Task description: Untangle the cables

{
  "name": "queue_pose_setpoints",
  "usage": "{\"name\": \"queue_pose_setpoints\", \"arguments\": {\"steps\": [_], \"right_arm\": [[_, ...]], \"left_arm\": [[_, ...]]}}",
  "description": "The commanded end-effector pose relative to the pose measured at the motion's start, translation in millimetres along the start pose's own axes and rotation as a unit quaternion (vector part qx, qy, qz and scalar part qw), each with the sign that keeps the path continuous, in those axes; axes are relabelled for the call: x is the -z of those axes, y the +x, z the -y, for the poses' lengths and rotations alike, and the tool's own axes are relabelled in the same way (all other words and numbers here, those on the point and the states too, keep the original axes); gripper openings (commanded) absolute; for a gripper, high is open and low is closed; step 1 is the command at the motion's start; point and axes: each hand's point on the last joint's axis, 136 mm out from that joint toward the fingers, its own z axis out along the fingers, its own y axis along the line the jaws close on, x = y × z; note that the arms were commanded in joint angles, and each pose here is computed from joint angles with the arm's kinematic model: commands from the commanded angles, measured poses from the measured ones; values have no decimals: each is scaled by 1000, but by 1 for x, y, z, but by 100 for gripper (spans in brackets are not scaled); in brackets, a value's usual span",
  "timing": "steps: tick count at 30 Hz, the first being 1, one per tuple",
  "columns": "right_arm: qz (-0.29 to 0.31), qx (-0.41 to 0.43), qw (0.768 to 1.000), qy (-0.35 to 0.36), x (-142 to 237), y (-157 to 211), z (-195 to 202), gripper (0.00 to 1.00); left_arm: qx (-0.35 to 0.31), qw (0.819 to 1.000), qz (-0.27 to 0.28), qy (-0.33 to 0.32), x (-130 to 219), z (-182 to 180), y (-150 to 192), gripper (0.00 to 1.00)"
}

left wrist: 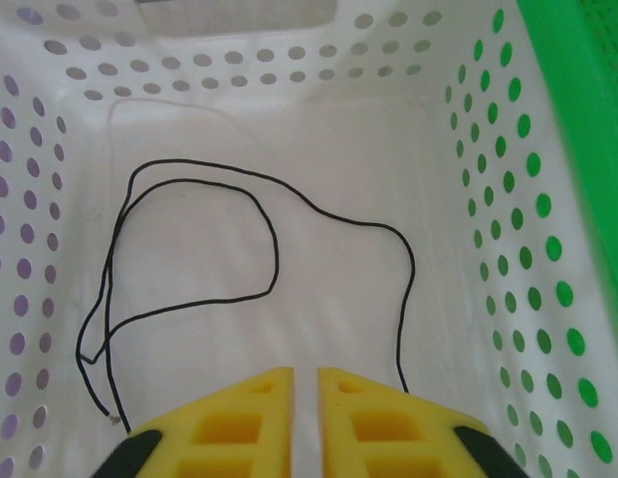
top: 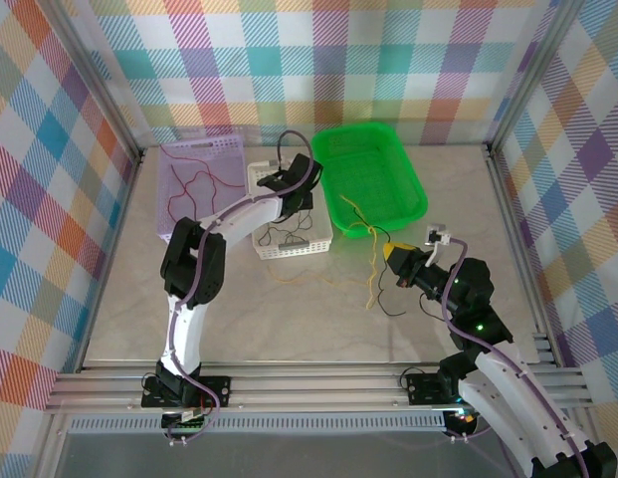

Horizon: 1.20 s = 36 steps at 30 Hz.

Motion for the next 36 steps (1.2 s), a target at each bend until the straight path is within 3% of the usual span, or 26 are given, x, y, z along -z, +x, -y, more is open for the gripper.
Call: {"name": "queue_pose_setpoints", "arguments": {"steps": [1,12,19,25,27,36], "right_arm": [[11,6,1000,-23,1,-6,-10,0],[9,6,1000,-25,1,-5,-12,0],[7,6,1000,-24,0,-4,-11,0],[2,3,1000,-25,-3,-2,-10,0],[-4,2,1000,-31,-5,0,-12,0],[-13,-3,999,-38,-9,3,-12,0]], "left_arm": [[-19,999,-9,-25,1,-7,0,16],[-42,998,-16,-54,4,-17,0,32],[-26,999,-15,-25,28,-15,-8,43],[32,993,-11,117,89,13,-2,56],[51,981,-6,185,120,28,4,59],[77,924,13,374,241,86,62,67]]}}
